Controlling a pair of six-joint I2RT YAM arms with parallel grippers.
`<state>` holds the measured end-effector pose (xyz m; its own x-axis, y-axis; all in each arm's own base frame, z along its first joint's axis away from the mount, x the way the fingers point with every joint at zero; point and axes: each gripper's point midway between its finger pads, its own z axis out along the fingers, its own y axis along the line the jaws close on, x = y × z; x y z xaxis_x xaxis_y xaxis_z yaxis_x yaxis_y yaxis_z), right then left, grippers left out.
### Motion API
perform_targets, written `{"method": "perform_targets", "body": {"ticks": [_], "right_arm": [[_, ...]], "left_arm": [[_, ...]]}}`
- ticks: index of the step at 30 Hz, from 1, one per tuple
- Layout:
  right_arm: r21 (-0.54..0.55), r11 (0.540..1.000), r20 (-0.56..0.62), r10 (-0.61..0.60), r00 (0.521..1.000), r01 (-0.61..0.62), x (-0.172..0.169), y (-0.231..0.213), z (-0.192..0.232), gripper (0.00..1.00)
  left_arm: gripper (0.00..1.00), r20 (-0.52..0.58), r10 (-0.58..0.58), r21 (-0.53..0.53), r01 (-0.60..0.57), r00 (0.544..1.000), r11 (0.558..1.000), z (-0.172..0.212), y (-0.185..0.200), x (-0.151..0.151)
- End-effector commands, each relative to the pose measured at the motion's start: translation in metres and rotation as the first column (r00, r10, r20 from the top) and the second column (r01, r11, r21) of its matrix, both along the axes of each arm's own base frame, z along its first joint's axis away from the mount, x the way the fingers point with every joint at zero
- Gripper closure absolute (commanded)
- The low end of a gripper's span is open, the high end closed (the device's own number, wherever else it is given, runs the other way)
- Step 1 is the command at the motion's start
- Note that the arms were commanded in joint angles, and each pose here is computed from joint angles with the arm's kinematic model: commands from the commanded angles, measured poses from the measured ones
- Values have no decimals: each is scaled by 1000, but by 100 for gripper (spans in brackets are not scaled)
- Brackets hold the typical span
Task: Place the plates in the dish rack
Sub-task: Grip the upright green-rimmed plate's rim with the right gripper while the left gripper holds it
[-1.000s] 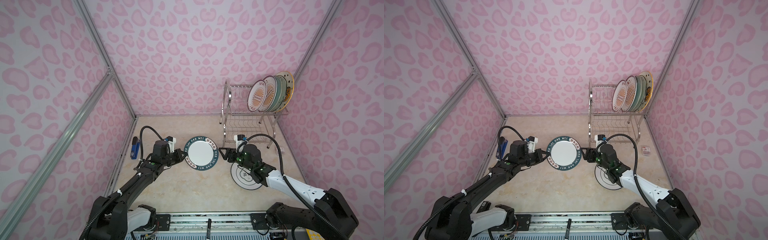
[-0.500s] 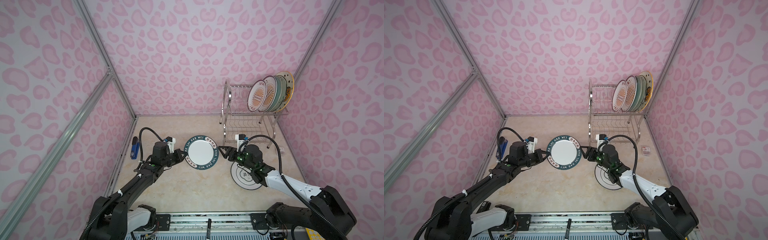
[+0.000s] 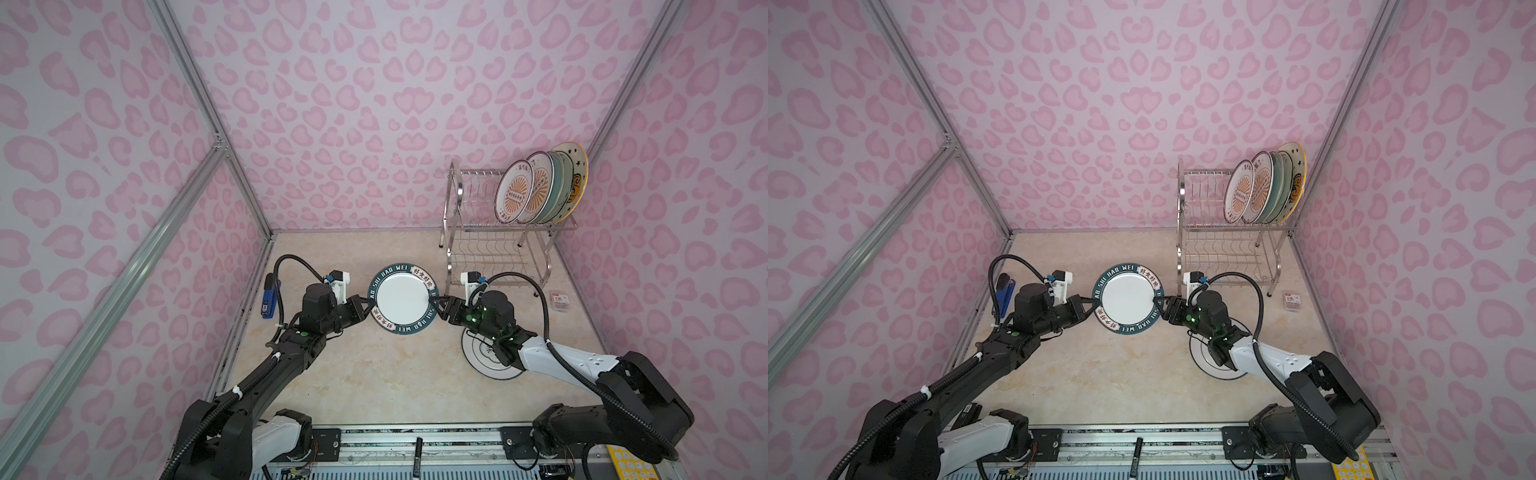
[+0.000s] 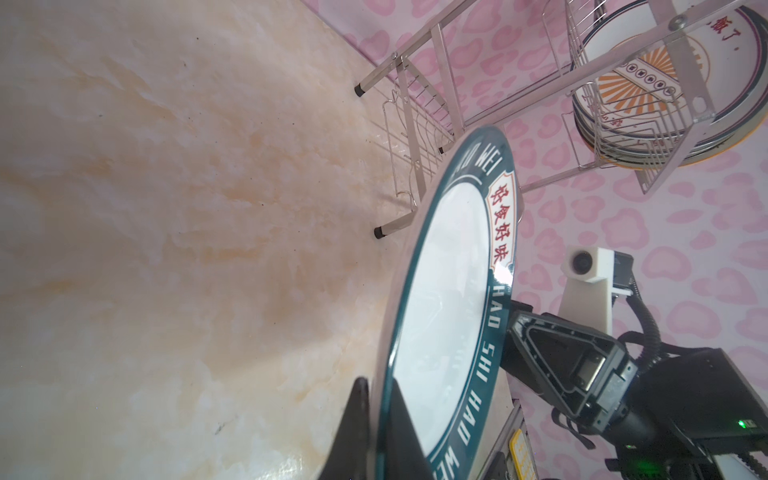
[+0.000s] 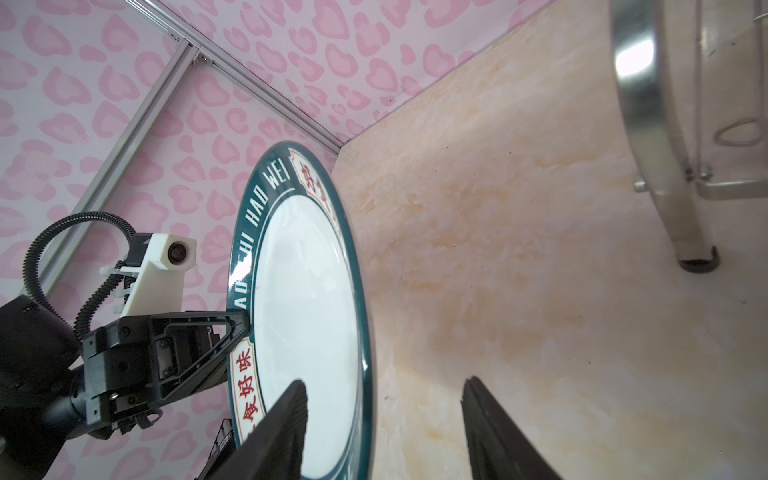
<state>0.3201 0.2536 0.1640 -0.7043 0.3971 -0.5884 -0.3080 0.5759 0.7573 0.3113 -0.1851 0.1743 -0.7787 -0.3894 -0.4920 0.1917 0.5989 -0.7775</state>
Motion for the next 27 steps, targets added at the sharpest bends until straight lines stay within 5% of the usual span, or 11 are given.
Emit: {"method": "perform_targets", "body": {"ticks": [1, 21, 27], "right_arm": [[52, 998, 40, 26, 999, -29, 1, 10, 14, 46], [86, 993, 37, 81, 996, -84, 0, 29, 14, 73], [88, 992, 36, 90, 995, -93, -2, 31, 15, 88]], "left_arm": [[97, 68, -20, -40, 23, 997, 999, 17, -5, 3], [97, 43, -31, -29, 32, 999, 999, 8, -6, 3], [97, 39, -33, -28, 34, 999, 999, 7, -7, 3]]}}
